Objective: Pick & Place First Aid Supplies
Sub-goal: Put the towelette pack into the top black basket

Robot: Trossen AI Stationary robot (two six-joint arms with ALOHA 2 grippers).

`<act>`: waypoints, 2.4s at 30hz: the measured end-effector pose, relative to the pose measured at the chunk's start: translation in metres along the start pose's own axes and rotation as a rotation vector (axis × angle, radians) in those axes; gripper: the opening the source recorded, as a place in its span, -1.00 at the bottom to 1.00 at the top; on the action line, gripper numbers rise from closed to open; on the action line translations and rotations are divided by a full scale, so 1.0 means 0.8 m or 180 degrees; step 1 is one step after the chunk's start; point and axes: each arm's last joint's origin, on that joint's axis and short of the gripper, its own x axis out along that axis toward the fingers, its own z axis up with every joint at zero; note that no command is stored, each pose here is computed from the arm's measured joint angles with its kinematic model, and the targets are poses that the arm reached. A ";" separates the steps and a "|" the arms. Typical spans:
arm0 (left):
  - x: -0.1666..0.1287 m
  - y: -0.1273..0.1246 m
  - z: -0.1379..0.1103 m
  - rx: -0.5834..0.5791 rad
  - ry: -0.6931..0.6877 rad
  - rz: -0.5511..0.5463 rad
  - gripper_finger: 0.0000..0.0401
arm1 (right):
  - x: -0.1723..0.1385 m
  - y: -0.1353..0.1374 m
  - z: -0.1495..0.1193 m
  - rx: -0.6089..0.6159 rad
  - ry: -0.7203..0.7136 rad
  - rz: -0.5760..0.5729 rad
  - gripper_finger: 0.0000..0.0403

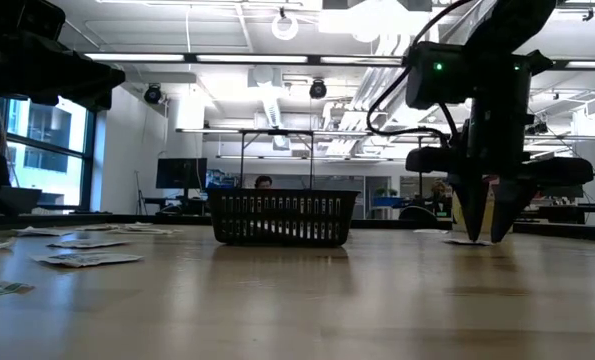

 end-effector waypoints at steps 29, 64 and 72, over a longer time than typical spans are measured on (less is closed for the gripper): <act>0.000 0.000 0.000 0.0000 0.0001 0.0000 -0.54 | 0.012 -0.001 -0.004 0.0150 0.0149 -0.0196 -0.86; 0.000 0.000 0.000 0.0000 -0.0001 0.0000 -0.54 | -0.136 0.150 0.154 -0.0443 -0.0950 0.0188 -1.00; 0.000 0.000 0.000 0.0001 0.0000 0.0000 -0.54 | -0.136 0.162 0.250 -0.0325 -0.1000 0.0274 -1.00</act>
